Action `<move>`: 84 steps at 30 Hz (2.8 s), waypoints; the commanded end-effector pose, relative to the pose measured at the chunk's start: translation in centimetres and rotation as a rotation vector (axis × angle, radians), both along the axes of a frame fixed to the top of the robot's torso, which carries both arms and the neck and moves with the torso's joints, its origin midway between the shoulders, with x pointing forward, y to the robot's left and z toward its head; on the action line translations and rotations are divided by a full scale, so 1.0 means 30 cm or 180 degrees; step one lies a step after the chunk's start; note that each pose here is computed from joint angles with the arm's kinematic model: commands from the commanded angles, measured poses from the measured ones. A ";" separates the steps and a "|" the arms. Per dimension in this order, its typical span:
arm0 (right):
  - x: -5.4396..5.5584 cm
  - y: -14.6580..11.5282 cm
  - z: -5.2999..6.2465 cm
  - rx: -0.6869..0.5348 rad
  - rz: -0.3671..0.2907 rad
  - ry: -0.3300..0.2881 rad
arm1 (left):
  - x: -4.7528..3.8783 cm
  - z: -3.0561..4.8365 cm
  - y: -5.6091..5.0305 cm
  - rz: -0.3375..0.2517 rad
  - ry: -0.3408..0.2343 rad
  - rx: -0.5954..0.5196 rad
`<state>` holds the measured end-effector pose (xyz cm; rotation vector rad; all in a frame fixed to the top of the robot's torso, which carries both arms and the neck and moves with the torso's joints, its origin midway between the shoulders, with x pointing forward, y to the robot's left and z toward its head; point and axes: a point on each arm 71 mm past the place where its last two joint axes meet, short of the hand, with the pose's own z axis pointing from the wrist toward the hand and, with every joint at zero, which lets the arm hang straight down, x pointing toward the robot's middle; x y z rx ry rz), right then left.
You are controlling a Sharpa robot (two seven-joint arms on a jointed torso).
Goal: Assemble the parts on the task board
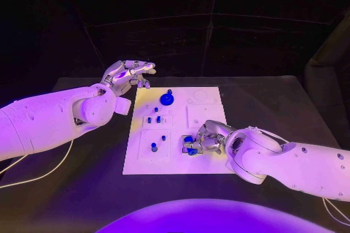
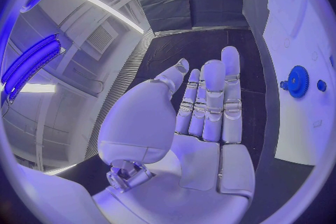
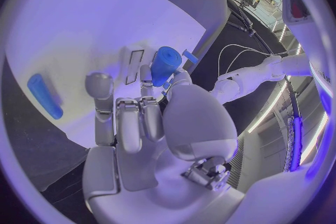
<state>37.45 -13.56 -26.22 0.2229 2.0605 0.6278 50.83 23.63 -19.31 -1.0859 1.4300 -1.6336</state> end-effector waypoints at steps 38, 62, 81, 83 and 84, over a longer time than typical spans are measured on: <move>0.008 -0.003 0.015 -0.0152 0.0078 -0.0280 | 0.001 0.004 -0.005 -0.0046 -0.0003 -0.0033; 0.007 -0.342 0.116 -0.0315 -0.0178 -0.0674 | -0.005 -0.001 -0.010 -0.0069 0.0010 -0.0041; 0.027 -0.327 0.045 -0.1023 -0.0011 -0.0360 | -0.008 -0.004 -0.009 -0.0073 0.0017 -0.0042; 0.027 -0.322 0.040 -0.1050 0.0003 -0.0344 | -0.008 -0.004 -0.009 -0.0072 0.0017 -0.0042; 0.027 -0.320 0.039 -0.1059 0.0009 -0.0338 | -0.008 -0.004 -0.008 -0.0072 0.0017 -0.0042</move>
